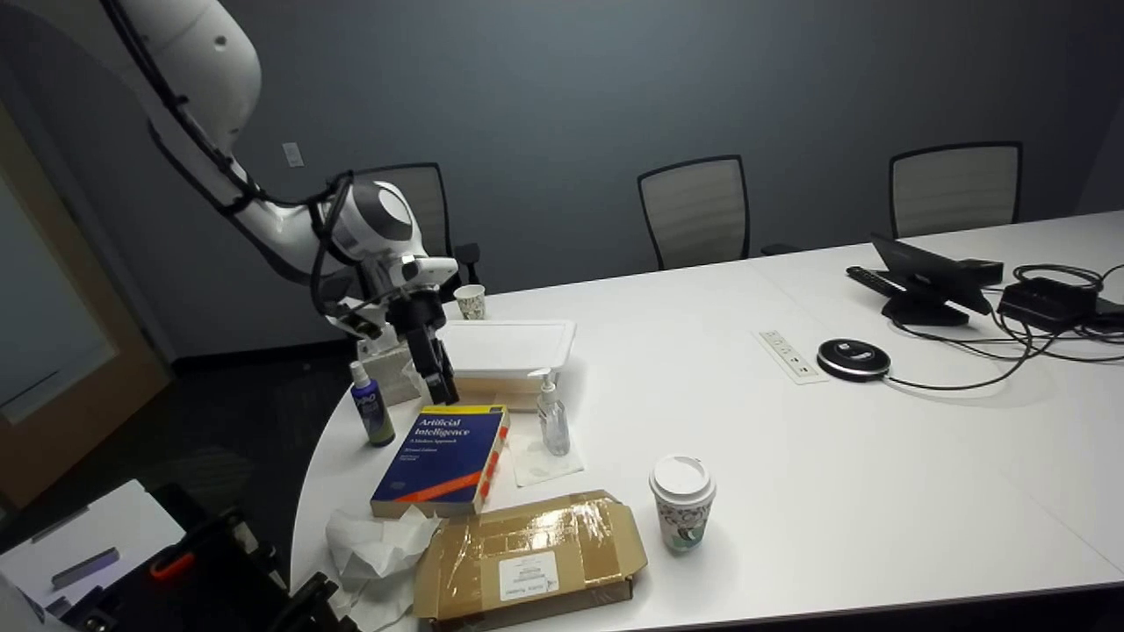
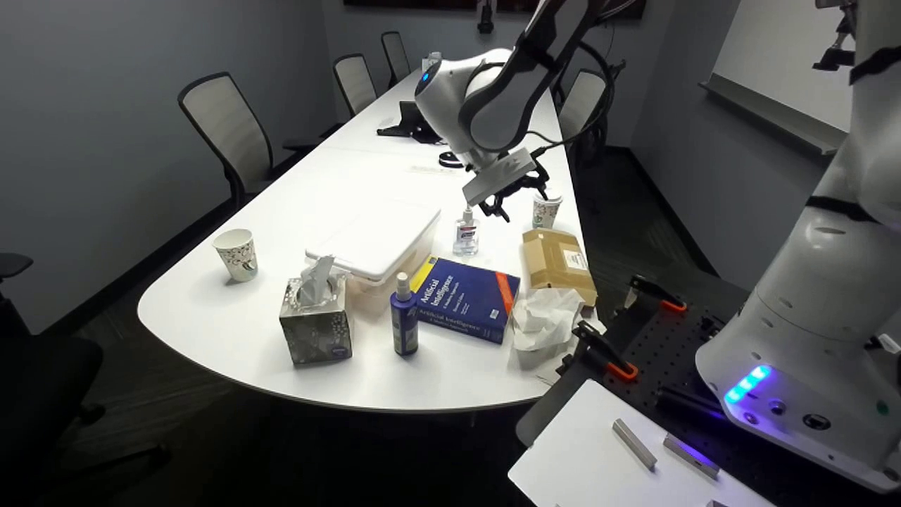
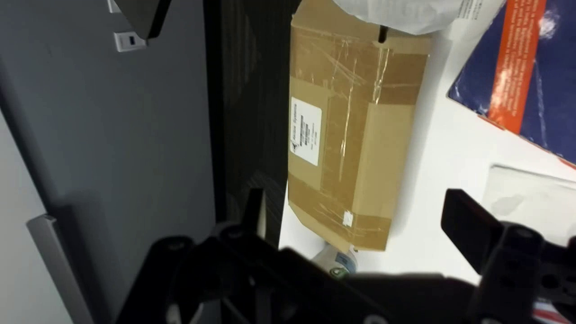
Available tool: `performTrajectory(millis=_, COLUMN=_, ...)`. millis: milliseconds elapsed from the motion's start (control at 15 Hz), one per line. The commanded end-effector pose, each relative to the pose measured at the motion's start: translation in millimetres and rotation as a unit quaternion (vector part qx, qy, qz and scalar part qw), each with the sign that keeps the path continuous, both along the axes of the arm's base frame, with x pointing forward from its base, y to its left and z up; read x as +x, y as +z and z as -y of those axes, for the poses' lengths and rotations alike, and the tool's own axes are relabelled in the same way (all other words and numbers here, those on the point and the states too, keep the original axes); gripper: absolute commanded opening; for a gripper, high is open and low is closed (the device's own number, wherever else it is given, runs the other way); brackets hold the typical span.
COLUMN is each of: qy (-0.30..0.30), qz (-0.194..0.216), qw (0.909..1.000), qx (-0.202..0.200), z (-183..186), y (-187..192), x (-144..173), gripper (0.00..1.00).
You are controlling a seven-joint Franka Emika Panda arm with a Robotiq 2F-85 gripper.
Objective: Completely open the brown box
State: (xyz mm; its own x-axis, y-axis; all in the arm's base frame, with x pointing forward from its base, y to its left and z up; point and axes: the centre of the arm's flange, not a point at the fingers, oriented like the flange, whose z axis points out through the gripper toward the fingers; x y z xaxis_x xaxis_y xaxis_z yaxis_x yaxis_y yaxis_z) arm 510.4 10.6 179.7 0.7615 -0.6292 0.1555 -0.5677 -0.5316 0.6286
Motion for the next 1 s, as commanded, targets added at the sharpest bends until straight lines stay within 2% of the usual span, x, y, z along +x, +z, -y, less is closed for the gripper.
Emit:
performTrajectory(millis=0, qy=-0.042, qz=-0.03, qw=0.9974, qx=-0.05, z=-9.0, y=-53.7, x=13.8, gripper=1.0)
performTrajectory(millis=267, qy=-0.065, qz=-0.043, qw=0.9944, qx=-0.072, z=-4.3, y=-97.0, x=15.8, gripper=1.0)
performTrajectory(millis=933, qy=-0.107, qz=-0.061, qw=0.9896, qx=-0.075, z=48.5, y=-159.1, x=36.9, gripper=1.0)
